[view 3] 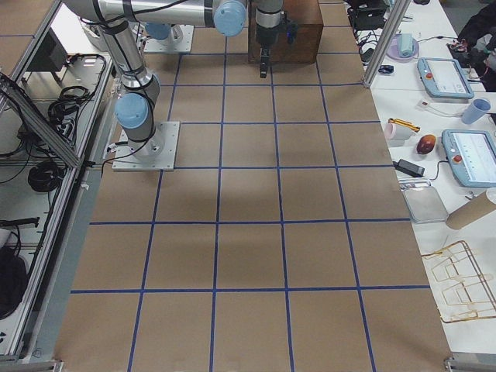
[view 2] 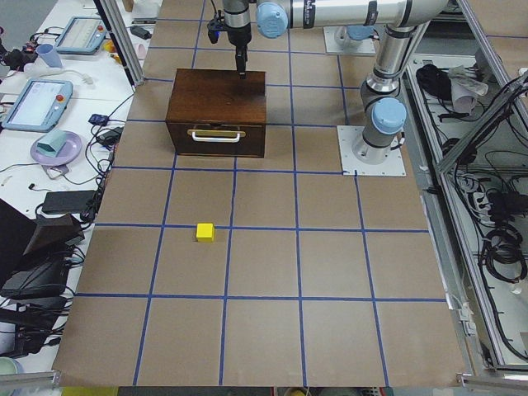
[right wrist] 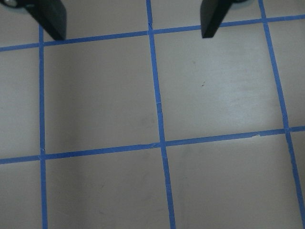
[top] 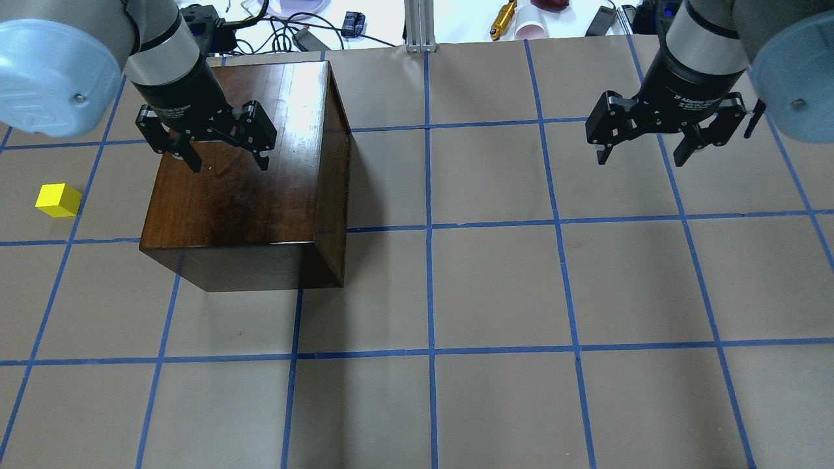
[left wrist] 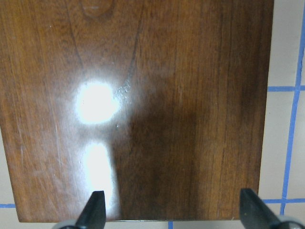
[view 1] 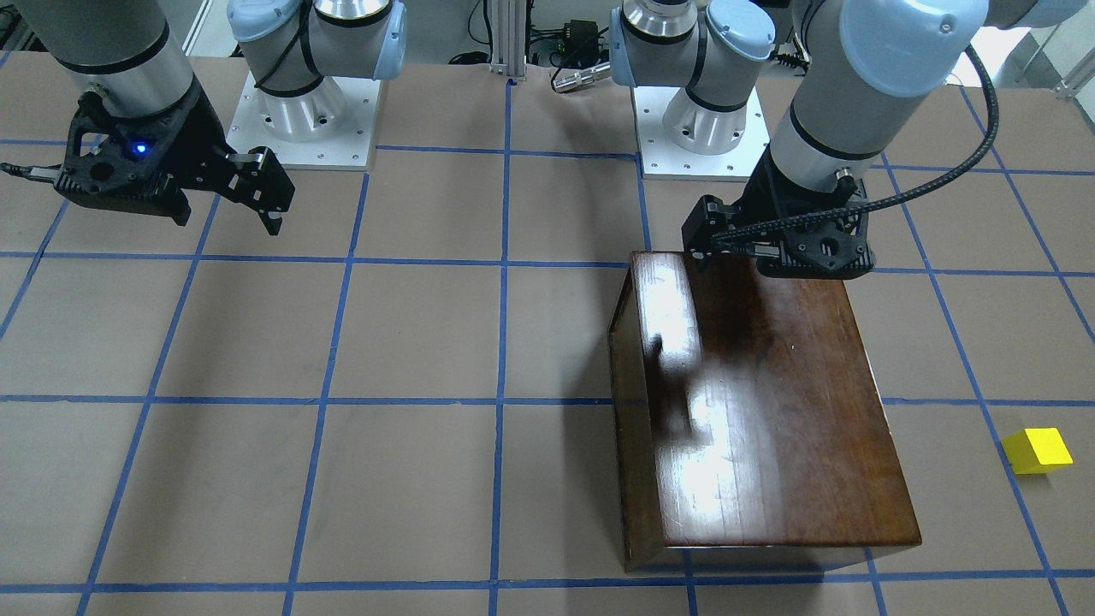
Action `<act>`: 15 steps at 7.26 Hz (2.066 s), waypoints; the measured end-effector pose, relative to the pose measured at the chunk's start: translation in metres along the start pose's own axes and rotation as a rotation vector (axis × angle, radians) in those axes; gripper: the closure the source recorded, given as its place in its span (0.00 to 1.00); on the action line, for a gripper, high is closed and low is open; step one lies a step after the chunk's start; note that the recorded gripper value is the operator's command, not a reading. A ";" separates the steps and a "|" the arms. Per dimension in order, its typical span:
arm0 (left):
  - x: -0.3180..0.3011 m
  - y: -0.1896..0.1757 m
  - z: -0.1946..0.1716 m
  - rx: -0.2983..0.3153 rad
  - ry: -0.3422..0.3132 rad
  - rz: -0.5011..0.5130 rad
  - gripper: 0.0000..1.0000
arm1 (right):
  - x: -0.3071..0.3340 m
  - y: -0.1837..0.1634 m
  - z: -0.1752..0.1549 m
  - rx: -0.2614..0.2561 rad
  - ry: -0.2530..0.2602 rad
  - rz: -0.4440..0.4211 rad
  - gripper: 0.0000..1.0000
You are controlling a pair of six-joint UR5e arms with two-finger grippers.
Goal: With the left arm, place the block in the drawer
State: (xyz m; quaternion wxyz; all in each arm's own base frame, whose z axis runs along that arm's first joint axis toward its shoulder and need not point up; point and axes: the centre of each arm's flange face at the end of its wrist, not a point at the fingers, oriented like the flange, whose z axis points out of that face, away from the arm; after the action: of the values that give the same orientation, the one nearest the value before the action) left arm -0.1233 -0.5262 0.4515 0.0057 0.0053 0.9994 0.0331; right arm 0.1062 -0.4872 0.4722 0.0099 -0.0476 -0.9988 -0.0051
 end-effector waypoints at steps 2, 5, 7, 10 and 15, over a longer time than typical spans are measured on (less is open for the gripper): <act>-0.001 0.001 -0.002 0.004 -0.001 0.001 0.00 | 0.000 0.000 0.000 0.000 0.000 0.000 0.00; -0.002 0.002 -0.004 0.008 -0.002 0.000 0.00 | 0.000 0.000 0.000 -0.001 0.000 0.001 0.00; -0.002 0.004 -0.009 0.019 -0.003 0.000 0.00 | 0.000 0.000 0.000 -0.001 0.000 0.001 0.00; -0.002 0.011 -0.024 0.048 -0.015 -0.008 0.00 | 0.000 0.000 0.000 0.000 0.000 0.000 0.00; -0.001 0.012 -0.016 0.033 -0.007 -0.009 0.00 | 0.000 0.000 0.000 0.000 0.000 0.000 0.00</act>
State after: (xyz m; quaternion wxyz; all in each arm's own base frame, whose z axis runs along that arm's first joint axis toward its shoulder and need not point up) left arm -0.1226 -0.5157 0.4686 0.0091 0.0008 0.9998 0.0164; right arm 0.1061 -0.4872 0.4722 0.0099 -0.0478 -0.9988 -0.0051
